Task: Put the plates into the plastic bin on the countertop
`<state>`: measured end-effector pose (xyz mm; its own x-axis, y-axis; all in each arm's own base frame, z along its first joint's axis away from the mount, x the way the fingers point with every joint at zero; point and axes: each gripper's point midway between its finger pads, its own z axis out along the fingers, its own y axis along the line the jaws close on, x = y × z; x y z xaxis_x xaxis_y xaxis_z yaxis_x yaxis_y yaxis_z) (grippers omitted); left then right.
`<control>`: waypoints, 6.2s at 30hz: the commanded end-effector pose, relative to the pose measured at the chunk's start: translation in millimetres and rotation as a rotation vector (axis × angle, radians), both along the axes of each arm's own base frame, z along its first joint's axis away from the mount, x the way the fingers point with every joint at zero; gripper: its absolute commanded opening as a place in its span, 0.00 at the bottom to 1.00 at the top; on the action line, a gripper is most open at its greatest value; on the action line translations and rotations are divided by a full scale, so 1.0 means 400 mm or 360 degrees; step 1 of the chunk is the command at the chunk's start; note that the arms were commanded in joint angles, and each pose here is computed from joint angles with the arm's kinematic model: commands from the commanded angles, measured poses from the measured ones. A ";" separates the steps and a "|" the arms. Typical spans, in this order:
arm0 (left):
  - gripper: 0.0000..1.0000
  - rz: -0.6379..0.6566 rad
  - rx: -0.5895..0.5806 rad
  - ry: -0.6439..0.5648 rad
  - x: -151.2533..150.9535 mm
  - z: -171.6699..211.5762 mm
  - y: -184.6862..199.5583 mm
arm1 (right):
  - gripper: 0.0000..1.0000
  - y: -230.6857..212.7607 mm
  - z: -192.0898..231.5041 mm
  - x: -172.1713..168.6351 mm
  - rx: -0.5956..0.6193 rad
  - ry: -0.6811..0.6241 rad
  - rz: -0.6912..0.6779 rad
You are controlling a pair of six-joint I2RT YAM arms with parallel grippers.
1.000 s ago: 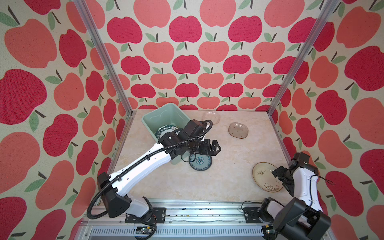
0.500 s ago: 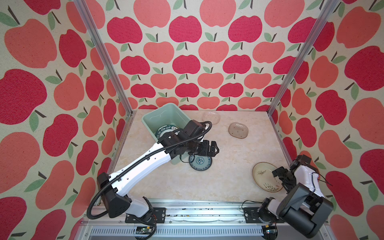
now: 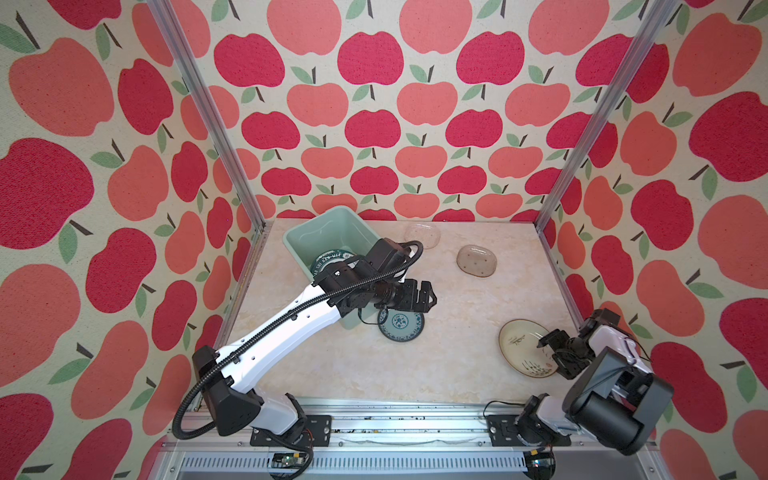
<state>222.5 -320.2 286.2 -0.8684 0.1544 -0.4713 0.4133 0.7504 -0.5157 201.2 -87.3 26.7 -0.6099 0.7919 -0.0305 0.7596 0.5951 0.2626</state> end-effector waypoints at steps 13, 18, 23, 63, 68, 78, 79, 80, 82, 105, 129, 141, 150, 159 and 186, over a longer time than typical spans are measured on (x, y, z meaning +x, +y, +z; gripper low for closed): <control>0.99 0.0057 0.0187 -0.0103 0.051 -0.023 0.024 | 0.62 0.239 0.007 0.185 0.0147 -0.0216 0.0823; 0.99 0.0065 0.0242 -0.0096 0.078 -0.057 0.004 | 0.57 0.302 -0.005 0.207 0.0161 -0.0225 0.1053; 0.99 0.0043 0.0290 -0.0105 0.111 -0.084 -0.029 | 0.49 0.341 -0.019 0.215 0.0147 -0.0214 0.1220; 0.87 -0.0233 0.0335 0.0479 0.230 -0.474 -0.315 | 0.42 0.365 0.052 0.280 0.0465 -0.0539 0.0948; 0.81 -0.0216 0.0330 0.0547 0.237 -0.506 -0.315 | 0.42 0.369 0.037 0.268 0.0507 -0.0539 0.0930; 0.70 -0.0234 0.0304 0.0608 0.236 -0.544 -0.332 | 0.42 0.377 0.021 0.262 0.0635 -0.0600 0.0893; 0.67 -0.0237 0.0303 0.0615 0.235 -0.548 -0.335 | 0.42 0.377 0.020 0.262 0.0646 -0.0604 0.0890; 0.66 -0.0238 0.0304 0.0619 0.234 -0.551 -0.336 | 0.42 0.379 0.021 0.263 0.0656 -0.0608 0.0892; 0.60 -0.0240 0.0306 0.0630 0.234 -0.557 -0.340 | 0.42 0.382 0.020 0.265 0.0678 -0.0615 0.0896; 0.45 -0.0278 0.0322 0.0664 0.230 -0.578 -0.366 | 0.41 0.429 0.131 0.299 0.0874 -0.0931 0.0915; 0.48 -0.0297 0.0333 0.0626 0.224 -0.563 -0.370 | 0.24 0.453 0.094 0.298 0.0845 -0.0777 0.0978; 0.65 -0.0269 0.0313 0.0425 0.227 -0.435 -0.349 | 0.05 0.375 0.165 0.255 0.0511 -0.0750 0.0913; 0.79 -0.0194 0.0300 0.0028 0.260 -0.205 -0.286 | 0.04 0.308 0.312 0.221 0.0193 -0.0701 0.0912; 0.88 -0.0089 0.0347 -0.0443 0.266 0.067 -0.125 | 0.04 0.367 0.567 0.238 0.0214 -0.0970 0.0927; 0.99 0.0865 0.0283 -0.0697 0.063 0.179 0.568 | 0.01 1.019 0.818 0.410 0.0288 -0.1155 0.0888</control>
<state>246.5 -102.4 359.6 -0.5969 -0.0941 -0.7968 0.1478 0.9632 -0.2245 346.4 306.6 317.5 -0.8629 0.2675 -0.4287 -0.0587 0.7897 0.6107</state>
